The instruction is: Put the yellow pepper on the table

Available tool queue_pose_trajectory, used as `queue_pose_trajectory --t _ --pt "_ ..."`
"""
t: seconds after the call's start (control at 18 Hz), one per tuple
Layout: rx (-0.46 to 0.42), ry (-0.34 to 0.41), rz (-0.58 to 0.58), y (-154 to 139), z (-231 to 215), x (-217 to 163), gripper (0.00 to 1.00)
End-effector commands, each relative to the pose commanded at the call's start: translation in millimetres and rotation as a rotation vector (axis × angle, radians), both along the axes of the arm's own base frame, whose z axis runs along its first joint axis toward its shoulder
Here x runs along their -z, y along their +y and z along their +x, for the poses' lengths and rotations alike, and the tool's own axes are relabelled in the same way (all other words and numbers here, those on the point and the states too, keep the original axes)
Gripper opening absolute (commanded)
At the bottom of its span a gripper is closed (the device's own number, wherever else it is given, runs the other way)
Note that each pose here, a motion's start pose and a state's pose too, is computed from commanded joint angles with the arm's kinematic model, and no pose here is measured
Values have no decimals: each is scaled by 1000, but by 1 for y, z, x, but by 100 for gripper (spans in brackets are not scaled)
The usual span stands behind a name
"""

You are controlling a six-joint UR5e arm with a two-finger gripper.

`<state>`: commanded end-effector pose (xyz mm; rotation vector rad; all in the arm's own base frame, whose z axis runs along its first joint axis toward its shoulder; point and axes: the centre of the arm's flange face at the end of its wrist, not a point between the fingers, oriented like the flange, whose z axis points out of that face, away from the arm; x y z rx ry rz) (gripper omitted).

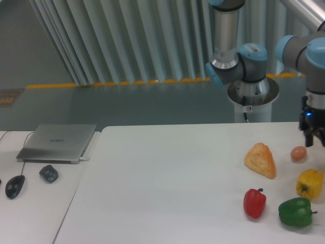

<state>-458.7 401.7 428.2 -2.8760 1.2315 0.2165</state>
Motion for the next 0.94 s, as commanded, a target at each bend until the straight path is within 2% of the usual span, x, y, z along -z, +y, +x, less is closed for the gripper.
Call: queue_pose_trajectory --t 0.33,0.94 --pt "13 -34 -47 -2 1 18 100" --pt "17 -49 -43 0 1 24 100"
